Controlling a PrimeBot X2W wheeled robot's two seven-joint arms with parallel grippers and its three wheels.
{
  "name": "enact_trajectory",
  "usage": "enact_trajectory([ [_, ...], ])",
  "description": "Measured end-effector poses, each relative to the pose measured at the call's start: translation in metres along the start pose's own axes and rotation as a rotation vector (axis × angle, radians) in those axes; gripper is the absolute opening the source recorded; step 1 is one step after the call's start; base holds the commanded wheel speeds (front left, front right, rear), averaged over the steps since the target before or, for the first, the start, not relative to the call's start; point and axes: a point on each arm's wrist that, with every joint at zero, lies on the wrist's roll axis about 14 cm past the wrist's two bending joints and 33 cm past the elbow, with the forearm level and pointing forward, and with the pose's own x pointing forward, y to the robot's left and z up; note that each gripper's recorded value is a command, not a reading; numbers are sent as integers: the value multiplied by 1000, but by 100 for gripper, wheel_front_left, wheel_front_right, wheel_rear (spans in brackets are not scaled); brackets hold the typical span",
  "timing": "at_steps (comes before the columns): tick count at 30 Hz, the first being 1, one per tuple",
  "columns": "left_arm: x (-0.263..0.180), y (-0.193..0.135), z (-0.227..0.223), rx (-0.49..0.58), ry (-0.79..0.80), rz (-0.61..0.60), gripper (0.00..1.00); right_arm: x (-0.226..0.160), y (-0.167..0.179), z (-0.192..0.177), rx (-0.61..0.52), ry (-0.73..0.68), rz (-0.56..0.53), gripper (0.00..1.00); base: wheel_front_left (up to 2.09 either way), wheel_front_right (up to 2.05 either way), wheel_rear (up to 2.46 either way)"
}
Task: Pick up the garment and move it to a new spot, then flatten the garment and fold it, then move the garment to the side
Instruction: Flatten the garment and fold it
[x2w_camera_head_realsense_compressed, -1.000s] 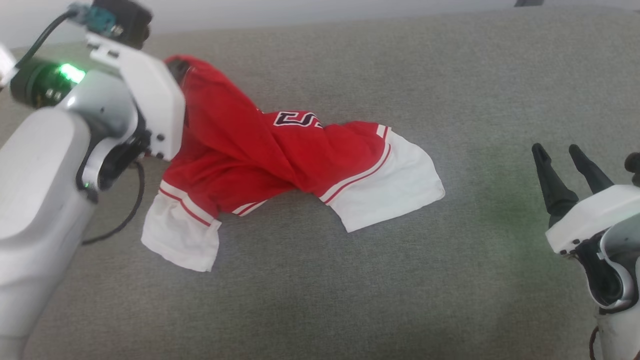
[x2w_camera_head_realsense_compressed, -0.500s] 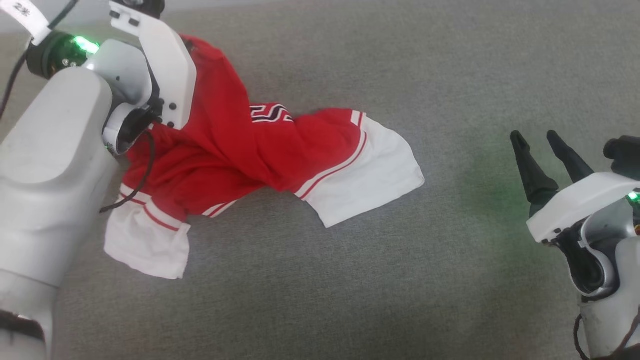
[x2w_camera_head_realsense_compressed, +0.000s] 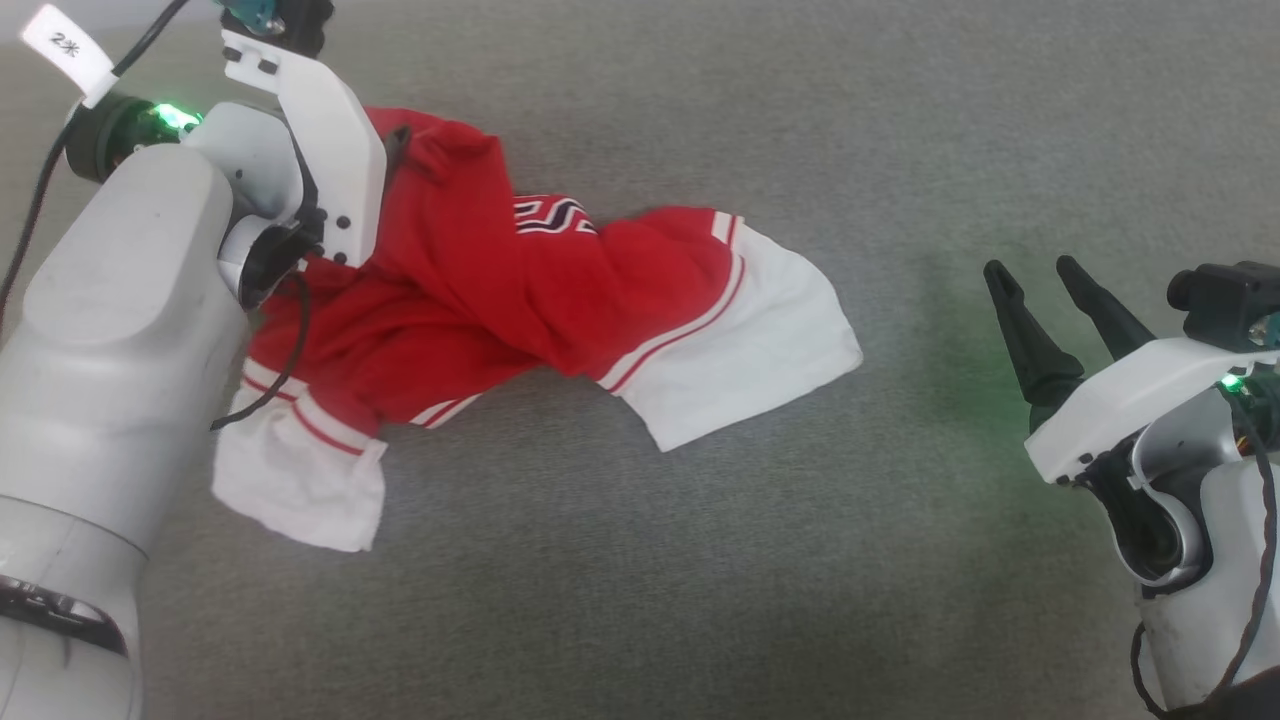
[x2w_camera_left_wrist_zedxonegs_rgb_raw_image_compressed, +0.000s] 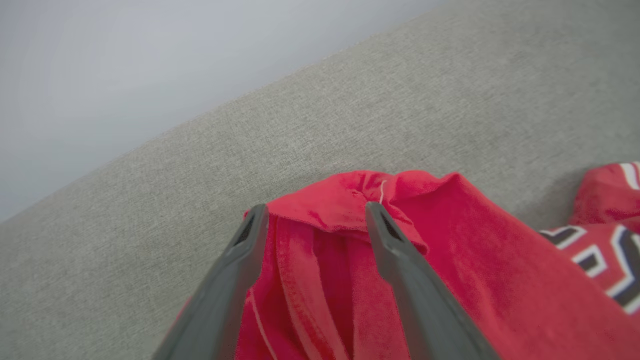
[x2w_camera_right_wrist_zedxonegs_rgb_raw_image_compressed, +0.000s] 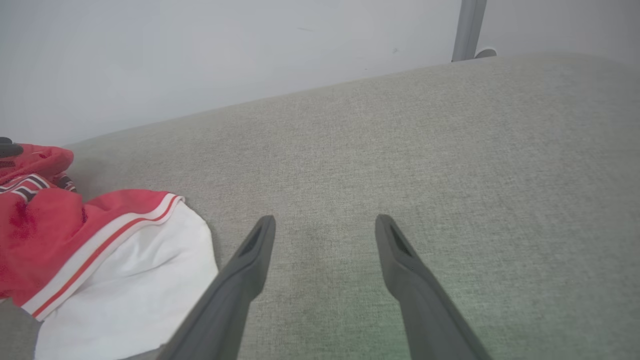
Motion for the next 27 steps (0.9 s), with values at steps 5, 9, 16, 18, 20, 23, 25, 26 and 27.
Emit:
enact_trajectory([
  [5,-20,10,17,-7,-94,17,100,3,14,-1,-15,14,46,100,0,0,0],
  [9,-44,22,28,6,-194,46,100,5,29,-2,-28,30,88,100,0,0,0],
  [16,-90,42,36,11,-356,107,100,7,57,-5,-55,61,167,100,0,0,0],
  [18,-107,48,36,-1,-406,135,100,7,67,-5,-70,70,195,100,0,0,0],
  [20,-122,54,28,-6,-433,160,100,7,77,-6,-78,81,221,100,0,0,0],
  [23,-144,65,17,-26,-471,218,100,7,90,-8,-98,104,256,100,0,0,0],
  [25,-161,73,13,-44,-512,261,100,7,99,-12,-114,133,282,100,0,0,0],
  [26,-169,76,10,-54,-533,279,100,7,104,-15,-119,150,293,100,0,0,0],
  [27,-176,78,7,-63,-550,297,100,7,107,-18,-126,166,302,100,0,0,0],
])
